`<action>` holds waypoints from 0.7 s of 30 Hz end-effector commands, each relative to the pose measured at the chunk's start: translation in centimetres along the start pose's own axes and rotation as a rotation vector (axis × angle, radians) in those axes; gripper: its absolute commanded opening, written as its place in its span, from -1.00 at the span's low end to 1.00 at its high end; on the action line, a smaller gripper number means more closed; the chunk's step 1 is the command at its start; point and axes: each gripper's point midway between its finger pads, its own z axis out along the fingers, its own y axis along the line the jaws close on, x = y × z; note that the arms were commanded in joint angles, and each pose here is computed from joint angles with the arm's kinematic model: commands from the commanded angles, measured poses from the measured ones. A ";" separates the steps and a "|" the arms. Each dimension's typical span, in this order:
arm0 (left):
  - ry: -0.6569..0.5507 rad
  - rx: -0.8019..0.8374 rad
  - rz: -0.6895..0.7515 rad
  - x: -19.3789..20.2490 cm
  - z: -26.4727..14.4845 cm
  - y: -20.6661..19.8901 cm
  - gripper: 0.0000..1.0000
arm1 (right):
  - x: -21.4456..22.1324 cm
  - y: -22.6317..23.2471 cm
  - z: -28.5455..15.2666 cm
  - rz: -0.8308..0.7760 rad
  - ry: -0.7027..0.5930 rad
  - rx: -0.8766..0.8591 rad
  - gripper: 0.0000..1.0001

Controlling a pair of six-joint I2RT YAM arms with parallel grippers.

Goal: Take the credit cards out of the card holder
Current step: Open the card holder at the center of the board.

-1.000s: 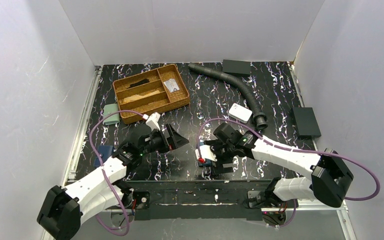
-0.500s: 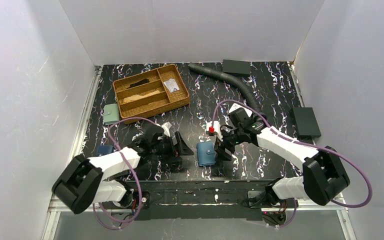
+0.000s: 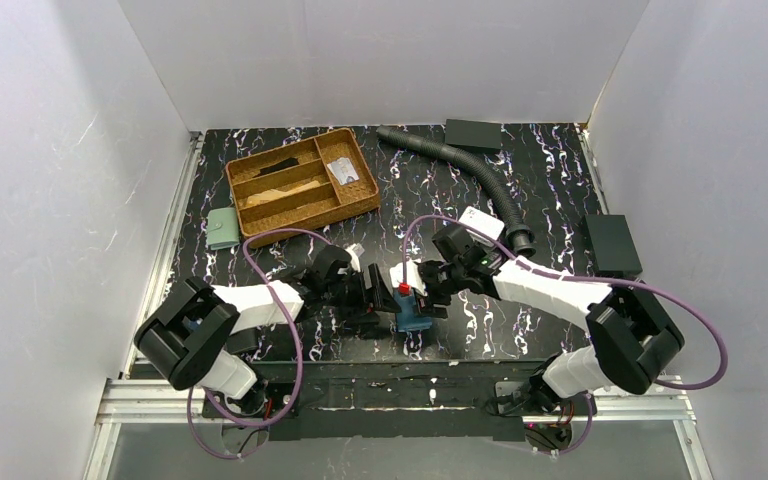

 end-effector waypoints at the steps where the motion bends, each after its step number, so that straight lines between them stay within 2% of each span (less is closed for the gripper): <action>1: -0.025 -0.070 -0.008 -0.4 0.7 1.4 0.35 | 0.4 -1.1 0.8 -0.043 -0.009 0.042 0.42; 8: -0.007 -0.097 -0.025 0.0 1.5 2.4 0.23 | 1.9 -0.4 1.0 -0.005 0.022 0.011 0.17; 21: 0.002 -0.135 -0.022 0.4 2.3 3.7 0.19 | 3.9 0.3 1.3 0.064 0.063 -0.033 -0.25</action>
